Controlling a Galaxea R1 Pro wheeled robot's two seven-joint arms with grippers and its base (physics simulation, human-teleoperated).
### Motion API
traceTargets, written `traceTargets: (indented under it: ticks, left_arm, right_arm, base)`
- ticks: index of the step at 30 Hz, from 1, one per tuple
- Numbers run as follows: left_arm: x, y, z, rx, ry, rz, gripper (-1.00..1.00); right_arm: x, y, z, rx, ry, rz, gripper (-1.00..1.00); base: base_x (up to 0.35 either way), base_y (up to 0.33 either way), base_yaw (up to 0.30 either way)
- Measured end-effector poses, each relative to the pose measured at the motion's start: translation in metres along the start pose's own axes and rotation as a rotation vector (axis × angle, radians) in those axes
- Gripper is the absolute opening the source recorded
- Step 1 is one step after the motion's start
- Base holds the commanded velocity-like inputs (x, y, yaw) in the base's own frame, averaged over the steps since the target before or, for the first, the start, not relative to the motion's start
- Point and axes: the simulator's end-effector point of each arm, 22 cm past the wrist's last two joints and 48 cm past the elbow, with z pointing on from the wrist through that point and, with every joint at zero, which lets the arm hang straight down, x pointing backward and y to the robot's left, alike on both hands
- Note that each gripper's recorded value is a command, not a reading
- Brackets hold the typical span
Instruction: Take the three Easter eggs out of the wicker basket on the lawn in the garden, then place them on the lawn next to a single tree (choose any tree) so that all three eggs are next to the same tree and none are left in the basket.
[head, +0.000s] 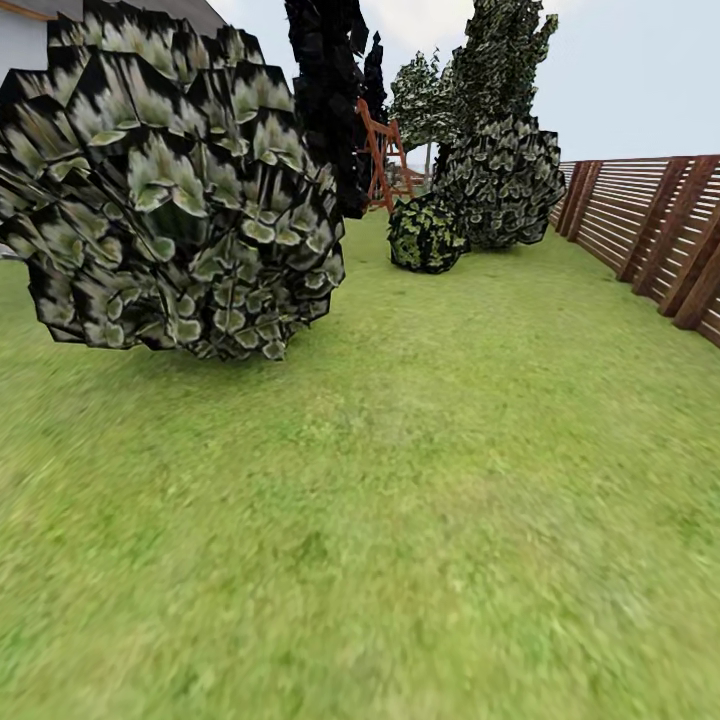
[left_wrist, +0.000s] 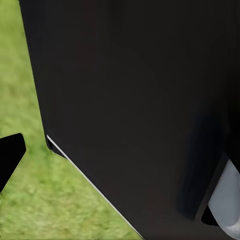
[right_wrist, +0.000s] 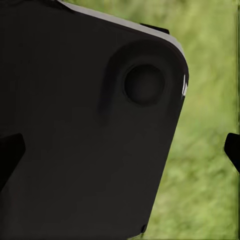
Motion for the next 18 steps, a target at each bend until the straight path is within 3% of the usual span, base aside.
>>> traceTargets:
  ticks: [12,18]
  left_arm:
    - [-0.0015,0.0000,0.0000,0.000,-0.007,0.002,1.00]
    - [-0.0010,0.0000,0.0000,0.000,-0.005,0.001,1.00]
  right_arm:
    - [0.0007,-0.0032,-0.0001,0.004,0.001,0.001,1.00]
    - [0.0007,-0.0028,-0.0001,0.004,0.000,0.001,1.00]
  base:
    - [0.337,0.000,-0.001]
    - [0.337,0.000,-0.088]
